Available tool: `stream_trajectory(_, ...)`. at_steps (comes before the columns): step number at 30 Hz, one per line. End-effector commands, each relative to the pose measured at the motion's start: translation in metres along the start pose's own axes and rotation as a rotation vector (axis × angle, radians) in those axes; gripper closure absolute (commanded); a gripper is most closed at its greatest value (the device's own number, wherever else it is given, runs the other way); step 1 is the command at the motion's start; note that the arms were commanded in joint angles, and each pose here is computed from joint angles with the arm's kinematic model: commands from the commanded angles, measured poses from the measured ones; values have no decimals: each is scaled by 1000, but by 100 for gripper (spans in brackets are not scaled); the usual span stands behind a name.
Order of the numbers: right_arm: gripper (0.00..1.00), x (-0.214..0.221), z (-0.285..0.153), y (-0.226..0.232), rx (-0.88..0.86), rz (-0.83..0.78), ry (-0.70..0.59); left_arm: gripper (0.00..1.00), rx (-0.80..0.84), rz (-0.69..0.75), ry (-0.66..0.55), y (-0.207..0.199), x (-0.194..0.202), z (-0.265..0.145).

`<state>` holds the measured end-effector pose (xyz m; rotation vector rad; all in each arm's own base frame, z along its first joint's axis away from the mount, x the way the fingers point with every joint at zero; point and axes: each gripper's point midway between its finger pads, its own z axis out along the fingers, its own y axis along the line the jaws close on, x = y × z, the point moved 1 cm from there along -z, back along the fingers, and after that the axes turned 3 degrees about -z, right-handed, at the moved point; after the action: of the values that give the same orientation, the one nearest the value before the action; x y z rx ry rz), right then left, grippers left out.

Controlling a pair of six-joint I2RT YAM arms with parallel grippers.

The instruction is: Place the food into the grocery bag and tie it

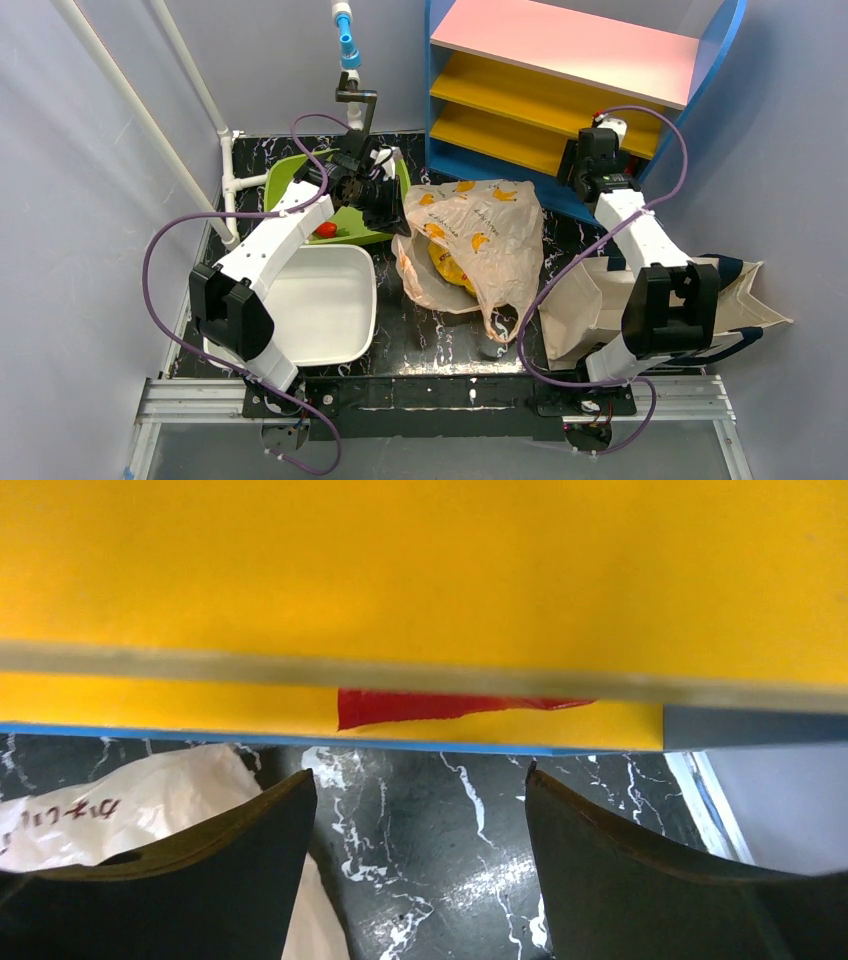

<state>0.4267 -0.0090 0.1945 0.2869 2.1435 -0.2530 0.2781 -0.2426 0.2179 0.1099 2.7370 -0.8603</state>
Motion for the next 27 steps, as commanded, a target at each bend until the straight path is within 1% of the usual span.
stream_trajectory(1,16,-33,8,-10,83,-2,-99,100,22,16,-42,-6,0,-17)
stream_trajectory(8,14,-43,23,-12,125,-25,-156,100,15,5,-48,-2,7,-19)
stream_trajectory(13,13,-57,17,-12,116,-9,-221,100,19,-19,-51,1,12,-18)
stream_trajectory(15,12,-56,15,-13,115,-15,-225,100,22,-24,-55,1,13,-17)
stream_trajectory(18,12,-59,12,-10,91,-2,-270,100,24,-28,-57,3,15,-15)
stream_trajectory(22,12,-66,3,-5,44,39,-363,100,30,-33,-54,3,16,-13)
stream_trajectory(27,12,-73,7,-6,62,36,-416,100,37,-29,-50,2,16,-13)
